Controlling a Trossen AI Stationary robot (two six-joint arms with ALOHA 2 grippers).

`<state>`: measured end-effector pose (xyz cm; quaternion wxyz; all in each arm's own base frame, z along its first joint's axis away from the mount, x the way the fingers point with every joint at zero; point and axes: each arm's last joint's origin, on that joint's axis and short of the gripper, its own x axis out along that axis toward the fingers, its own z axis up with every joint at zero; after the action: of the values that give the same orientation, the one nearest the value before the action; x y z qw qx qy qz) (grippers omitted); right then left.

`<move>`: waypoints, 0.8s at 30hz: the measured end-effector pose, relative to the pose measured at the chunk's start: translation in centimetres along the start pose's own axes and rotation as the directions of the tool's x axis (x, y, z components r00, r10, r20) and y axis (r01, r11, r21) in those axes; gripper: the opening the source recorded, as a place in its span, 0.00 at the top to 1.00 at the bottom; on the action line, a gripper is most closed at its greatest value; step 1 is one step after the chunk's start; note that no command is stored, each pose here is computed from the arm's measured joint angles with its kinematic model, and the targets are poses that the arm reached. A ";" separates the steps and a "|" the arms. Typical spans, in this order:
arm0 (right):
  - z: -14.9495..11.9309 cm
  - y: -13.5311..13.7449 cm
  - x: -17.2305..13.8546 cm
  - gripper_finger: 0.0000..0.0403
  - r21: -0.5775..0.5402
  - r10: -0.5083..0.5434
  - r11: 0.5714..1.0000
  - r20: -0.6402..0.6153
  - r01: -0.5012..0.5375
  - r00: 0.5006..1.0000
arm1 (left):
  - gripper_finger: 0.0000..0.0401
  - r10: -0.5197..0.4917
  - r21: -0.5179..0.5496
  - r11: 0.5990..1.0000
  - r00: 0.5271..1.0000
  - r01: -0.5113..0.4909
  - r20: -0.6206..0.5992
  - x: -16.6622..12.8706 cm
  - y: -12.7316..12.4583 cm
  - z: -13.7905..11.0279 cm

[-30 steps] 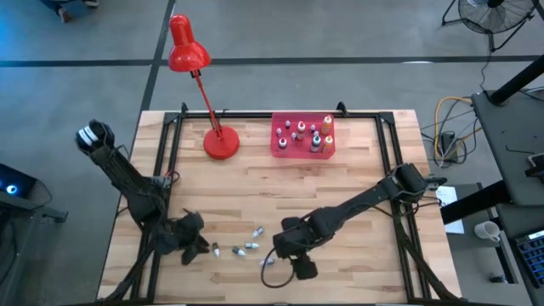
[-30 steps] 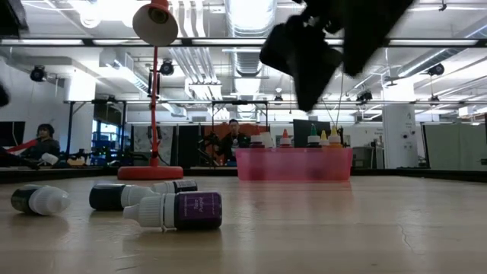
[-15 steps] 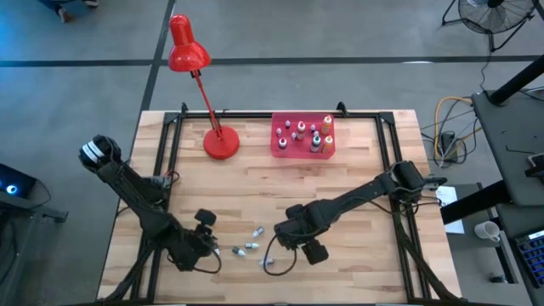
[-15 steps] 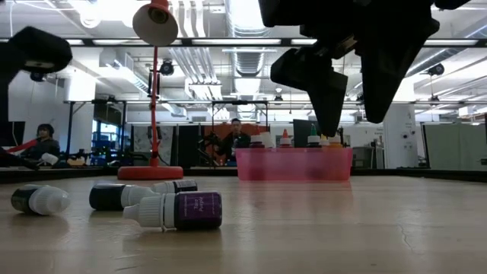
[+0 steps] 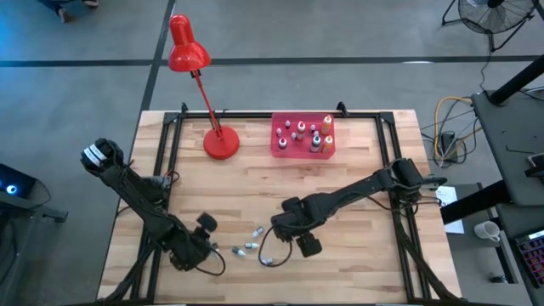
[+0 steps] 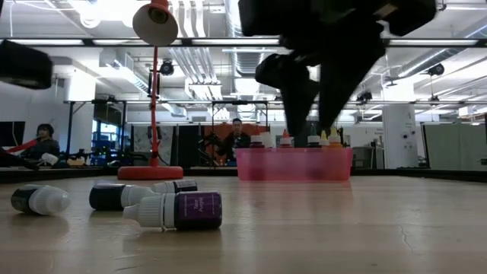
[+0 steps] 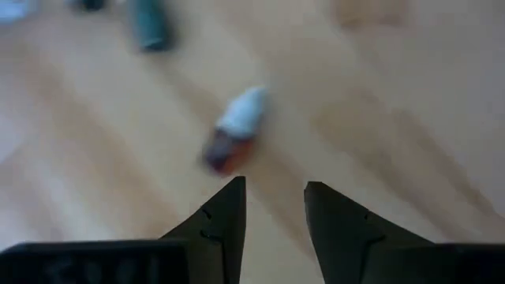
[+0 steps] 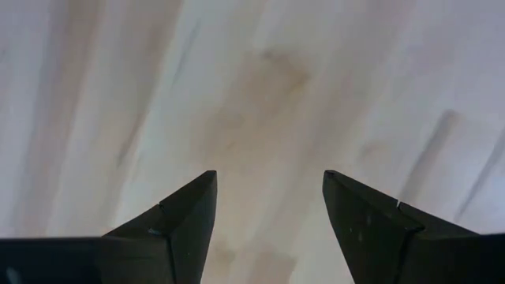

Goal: Pick & Place food coloring
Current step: Put the small red food coloring bottle into the red bin

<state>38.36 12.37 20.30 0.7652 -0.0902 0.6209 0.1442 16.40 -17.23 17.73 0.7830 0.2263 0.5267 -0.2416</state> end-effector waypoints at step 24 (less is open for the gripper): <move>0.3 -2.4 -0.1 0.44 0.039 -0.040 0.998 0.048 0.038 0.998 | 0.74 0.073 0.246 0.965 0.995 -0.088 0.067 1.8 1.0 0.1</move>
<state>39.46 10.18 20.40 0.7843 -0.0841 0.6030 0.1194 17.69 -16.72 16.13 0.7725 0.3366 0.4599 -0.2801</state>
